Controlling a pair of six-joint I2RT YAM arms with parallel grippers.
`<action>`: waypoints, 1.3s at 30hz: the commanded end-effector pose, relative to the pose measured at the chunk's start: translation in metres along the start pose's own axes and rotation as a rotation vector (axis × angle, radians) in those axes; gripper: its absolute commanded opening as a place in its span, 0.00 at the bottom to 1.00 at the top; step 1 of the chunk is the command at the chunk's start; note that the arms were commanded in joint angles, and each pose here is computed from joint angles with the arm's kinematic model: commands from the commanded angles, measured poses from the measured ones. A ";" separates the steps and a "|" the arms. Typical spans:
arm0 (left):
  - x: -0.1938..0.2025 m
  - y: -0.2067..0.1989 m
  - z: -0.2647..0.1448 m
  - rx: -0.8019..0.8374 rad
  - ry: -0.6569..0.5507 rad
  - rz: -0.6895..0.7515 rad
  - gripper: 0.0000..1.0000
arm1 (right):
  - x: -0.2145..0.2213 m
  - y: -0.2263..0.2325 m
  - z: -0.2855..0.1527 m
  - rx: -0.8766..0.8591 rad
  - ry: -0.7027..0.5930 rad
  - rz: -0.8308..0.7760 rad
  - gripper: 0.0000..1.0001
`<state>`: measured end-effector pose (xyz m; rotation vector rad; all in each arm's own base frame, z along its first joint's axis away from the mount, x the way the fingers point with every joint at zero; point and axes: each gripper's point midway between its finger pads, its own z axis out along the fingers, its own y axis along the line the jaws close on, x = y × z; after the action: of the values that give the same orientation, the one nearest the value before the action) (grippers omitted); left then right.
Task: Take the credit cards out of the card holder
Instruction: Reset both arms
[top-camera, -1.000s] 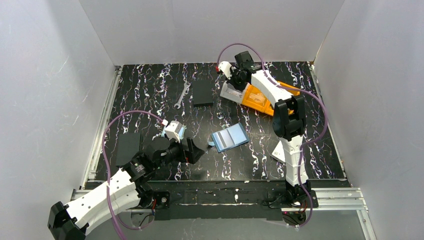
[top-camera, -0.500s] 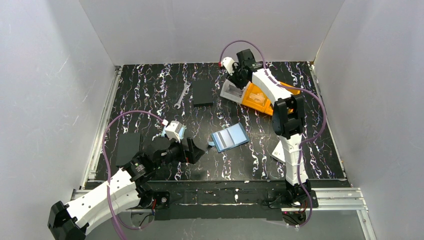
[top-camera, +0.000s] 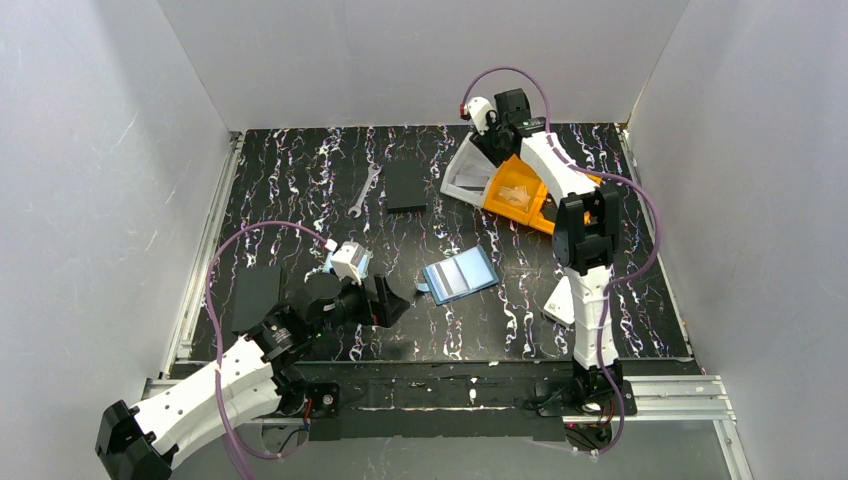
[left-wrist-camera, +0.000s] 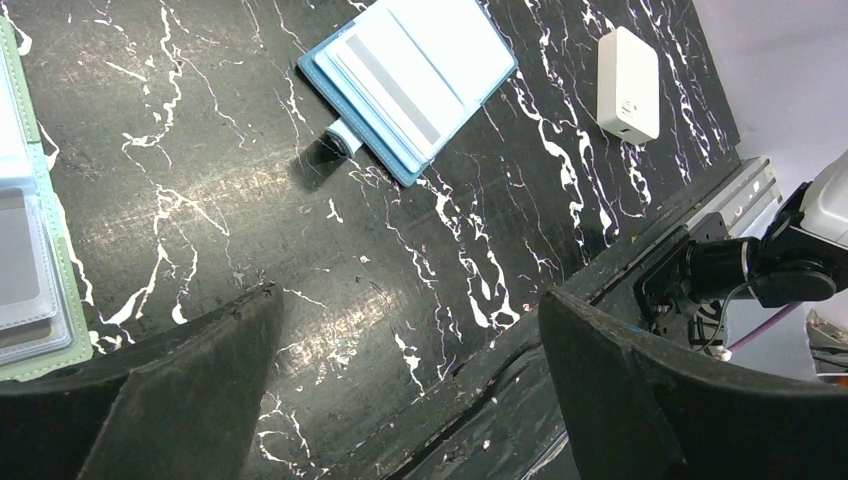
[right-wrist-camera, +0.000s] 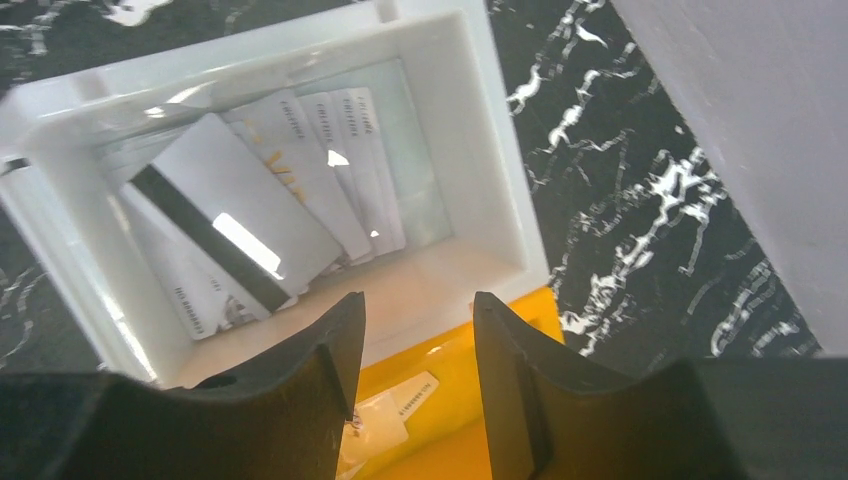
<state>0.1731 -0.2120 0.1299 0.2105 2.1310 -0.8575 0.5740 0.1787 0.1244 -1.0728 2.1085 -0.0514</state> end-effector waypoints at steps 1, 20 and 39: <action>-0.012 -0.008 -0.003 0.026 -0.038 -0.017 0.98 | -0.044 0.027 -0.047 -0.172 -0.172 -0.002 0.53; -0.007 -0.042 0.027 0.177 0.001 -0.299 0.98 | 0.026 0.190 -0.213 -0.658 -0.403 0.055 0.57; -0.001 -0.054 0.058 0.165 0.109 -0.433 0.98 | 0.077 0.223 -0.216 -0.689 -0.482 0.227 0.59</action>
<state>0.1804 -0.2786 0.1179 -0.1097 2.2603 -1.2484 0.2521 0.2045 0.1420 -1.0780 1.8823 0.9917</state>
